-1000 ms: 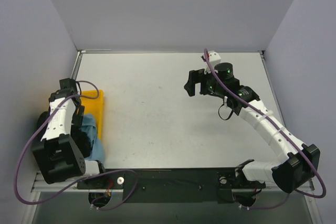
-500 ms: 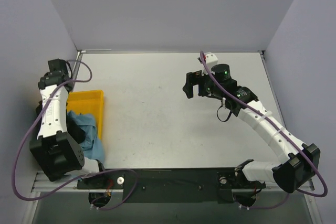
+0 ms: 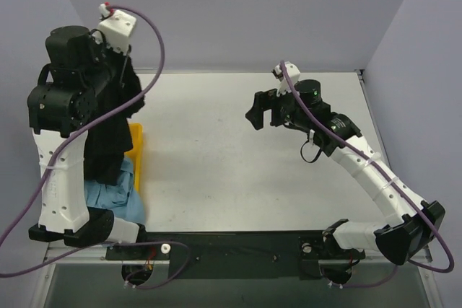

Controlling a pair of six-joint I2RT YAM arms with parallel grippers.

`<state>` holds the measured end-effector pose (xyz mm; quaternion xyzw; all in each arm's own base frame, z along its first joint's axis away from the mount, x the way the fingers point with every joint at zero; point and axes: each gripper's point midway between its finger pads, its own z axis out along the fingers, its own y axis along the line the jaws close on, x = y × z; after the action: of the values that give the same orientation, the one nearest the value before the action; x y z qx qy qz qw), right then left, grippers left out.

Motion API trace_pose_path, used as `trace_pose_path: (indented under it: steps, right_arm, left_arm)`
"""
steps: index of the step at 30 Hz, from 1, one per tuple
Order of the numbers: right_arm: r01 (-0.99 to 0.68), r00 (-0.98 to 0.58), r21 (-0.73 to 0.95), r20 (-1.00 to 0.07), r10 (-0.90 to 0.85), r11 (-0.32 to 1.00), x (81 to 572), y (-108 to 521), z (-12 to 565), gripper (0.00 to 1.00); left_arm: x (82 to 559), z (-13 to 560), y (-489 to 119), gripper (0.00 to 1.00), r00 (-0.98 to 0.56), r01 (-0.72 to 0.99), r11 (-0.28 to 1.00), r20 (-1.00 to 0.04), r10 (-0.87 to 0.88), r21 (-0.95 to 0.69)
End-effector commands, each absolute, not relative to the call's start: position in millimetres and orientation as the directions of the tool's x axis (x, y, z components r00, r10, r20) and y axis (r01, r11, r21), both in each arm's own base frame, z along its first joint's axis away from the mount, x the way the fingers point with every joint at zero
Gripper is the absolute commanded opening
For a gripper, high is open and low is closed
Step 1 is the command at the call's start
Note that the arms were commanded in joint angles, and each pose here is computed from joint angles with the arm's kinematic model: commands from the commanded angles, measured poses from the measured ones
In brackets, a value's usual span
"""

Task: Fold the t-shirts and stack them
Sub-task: Move the tshirt to the center of the board

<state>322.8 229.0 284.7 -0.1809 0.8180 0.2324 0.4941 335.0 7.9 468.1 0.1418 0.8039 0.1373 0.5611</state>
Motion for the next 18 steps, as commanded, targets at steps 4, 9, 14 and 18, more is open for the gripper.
trace_pose_path:
  steps: [4, 9, 14, 18]
  right_arm:
    - [-0.537, -0.438, 0.288, -0.898, 0.029, 0.793, 307.7, 221.3, 340.3, 0.98]
    - [-0.299, -0.553, 0.467, -0.795, 0.247, 0.832, 321.2, 159.9, 329.2, 0.95]
    - [-0.005, -0.637, 0.443, -0.692, 0.338, 0.896, 310.0, 97.4, 278.6, 0.92]
    - [0.182, -0.706, 0.374, -0.594, 0.386, 0.909, 291.8, 54.4, 231.5, 0.9]
  left_arm:
    - [316.1, 469.4, -173.3, 0.0, -0.139, 0.681, 0.711, -0.922, 0.361, 0.176]
    - [309.1, 414.9, -280.6, 0.0, -0.095, 0.855, 0.487, -0.869, 0.485, 0.178]
    - [328.5, 334.3, -372.0, 0.0, -0.118, 0.94, 0.333, -0.84, 0.53, 0.079]
    - [312.6, 268.9, -426.7, 0.88, -0.099, 0.978, 0.207, -0.788, 0.607, 0.036]
